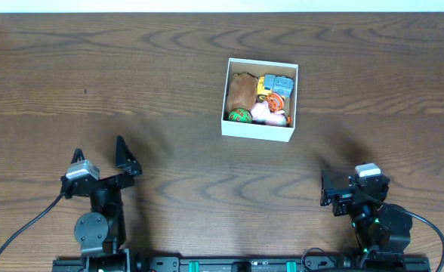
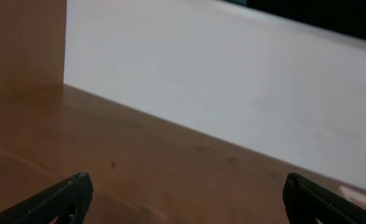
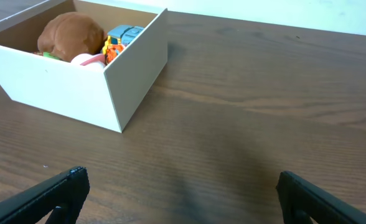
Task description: Pack container
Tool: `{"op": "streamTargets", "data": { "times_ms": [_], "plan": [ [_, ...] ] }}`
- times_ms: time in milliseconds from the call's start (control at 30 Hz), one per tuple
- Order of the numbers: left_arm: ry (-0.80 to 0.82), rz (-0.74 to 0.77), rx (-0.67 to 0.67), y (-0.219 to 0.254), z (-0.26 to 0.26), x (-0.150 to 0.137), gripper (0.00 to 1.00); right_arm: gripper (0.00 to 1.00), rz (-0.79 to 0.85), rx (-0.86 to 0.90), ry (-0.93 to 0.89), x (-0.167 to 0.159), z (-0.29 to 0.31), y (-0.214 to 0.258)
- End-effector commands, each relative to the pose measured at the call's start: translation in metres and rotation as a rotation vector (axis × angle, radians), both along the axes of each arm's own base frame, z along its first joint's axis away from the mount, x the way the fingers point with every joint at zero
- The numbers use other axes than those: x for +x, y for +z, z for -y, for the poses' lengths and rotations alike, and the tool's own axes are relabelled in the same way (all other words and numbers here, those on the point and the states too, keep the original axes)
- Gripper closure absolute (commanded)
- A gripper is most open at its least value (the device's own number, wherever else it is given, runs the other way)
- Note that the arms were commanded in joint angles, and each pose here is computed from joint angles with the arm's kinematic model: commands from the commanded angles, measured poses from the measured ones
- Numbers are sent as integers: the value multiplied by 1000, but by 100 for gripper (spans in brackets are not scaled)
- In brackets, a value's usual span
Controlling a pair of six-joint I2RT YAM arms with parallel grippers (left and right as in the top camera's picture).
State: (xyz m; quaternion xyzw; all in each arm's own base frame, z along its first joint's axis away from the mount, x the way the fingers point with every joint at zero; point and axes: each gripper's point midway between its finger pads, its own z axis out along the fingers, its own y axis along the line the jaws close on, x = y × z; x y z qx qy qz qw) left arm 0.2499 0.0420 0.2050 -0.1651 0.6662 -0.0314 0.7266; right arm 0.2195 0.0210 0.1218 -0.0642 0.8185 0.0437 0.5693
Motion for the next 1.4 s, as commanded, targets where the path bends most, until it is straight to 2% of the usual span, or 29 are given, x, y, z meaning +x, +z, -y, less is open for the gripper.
{"op": "streamTargets", "data": {
  "times_ms": [0, 433, 700, 1000, 1367],
  "plan": [
    [-14, -14, -4, -6, 3, 0, 2, 1, 2, 11, -20, 0, 3, 0],
    [-14, -201, -23, -52, 3, -2, 2, 1, 2, 11, -20, 0, 3, 0],
    [-14, -222, -25, -57, 3, -3, 2, 1, 2, 11, -20, 0, 3, 0],
    [-13, -412, -44, -102, 4, -15, 2, 1, 2, 11, -20, 0, 3, 0],
    [-13, -413, -44, -103, 4, -14, 2, 1, 2, 11, -20, 0, 3, 0]
  ]
}}
